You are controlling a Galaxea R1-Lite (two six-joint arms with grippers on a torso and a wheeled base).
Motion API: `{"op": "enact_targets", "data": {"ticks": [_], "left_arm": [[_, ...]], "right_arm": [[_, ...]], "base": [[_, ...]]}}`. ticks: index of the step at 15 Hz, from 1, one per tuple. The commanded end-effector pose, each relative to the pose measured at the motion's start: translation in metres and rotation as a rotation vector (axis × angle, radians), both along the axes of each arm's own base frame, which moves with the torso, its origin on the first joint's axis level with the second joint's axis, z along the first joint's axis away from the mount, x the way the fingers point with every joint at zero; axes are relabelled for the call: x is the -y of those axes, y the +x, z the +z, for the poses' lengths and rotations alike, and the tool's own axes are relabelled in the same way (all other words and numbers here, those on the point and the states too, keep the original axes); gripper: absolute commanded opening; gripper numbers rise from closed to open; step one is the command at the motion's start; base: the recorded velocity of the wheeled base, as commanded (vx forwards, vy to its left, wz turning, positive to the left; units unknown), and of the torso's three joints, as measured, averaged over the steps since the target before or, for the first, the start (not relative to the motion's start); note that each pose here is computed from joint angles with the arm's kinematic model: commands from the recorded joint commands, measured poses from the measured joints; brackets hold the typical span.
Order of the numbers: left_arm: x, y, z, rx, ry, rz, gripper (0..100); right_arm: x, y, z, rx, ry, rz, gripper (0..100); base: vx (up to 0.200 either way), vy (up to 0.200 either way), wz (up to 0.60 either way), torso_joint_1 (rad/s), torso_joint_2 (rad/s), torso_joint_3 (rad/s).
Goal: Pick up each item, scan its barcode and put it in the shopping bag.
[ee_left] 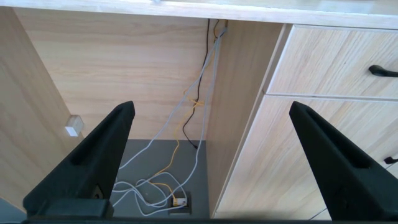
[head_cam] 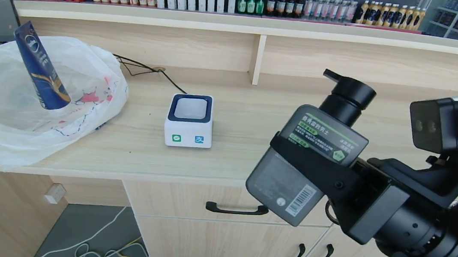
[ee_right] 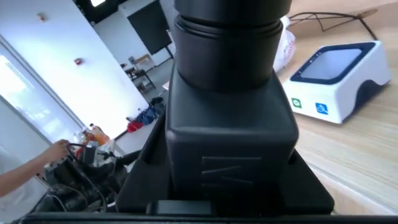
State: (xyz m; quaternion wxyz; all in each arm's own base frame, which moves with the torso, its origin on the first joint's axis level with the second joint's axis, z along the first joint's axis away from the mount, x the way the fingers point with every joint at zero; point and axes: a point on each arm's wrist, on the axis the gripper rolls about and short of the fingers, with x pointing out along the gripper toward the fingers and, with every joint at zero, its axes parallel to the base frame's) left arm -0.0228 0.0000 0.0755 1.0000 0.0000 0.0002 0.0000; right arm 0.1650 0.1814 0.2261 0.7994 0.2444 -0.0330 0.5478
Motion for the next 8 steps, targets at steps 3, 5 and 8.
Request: {"op": "enact_targets", "data": {"ticks": [3, 5, 8], "left_arm": [[0.0, 0.0, 0.0, 0.0, 0.0, 0.002, 100], [0.0, 0.0, 0.0, 0.0, 0.0, 0.002, 100], [0.0, 0.0, 0.0, 0.0, 0.0, 0.0, 100]], "right_arm": [[-0.0187, 0.0039, -0.0019, -0.016, 0.045, 0.084, 0], [-0.0163, 0.0014, -0.0045, -0.028, 0.056, 0.123, 0], [-0.0138, -0.001, -0.0013, -0.031, 0.103, 0.146, 0]], "base": [[0.0, 0.0, 0.0, 0.0, 0.0, 0.0], [0.0, 0.0, 0.0, 0.0, 0.0, 0.0], [0.0, 0.0, 0.0, 0.0, 0.0, 0.0]]}}
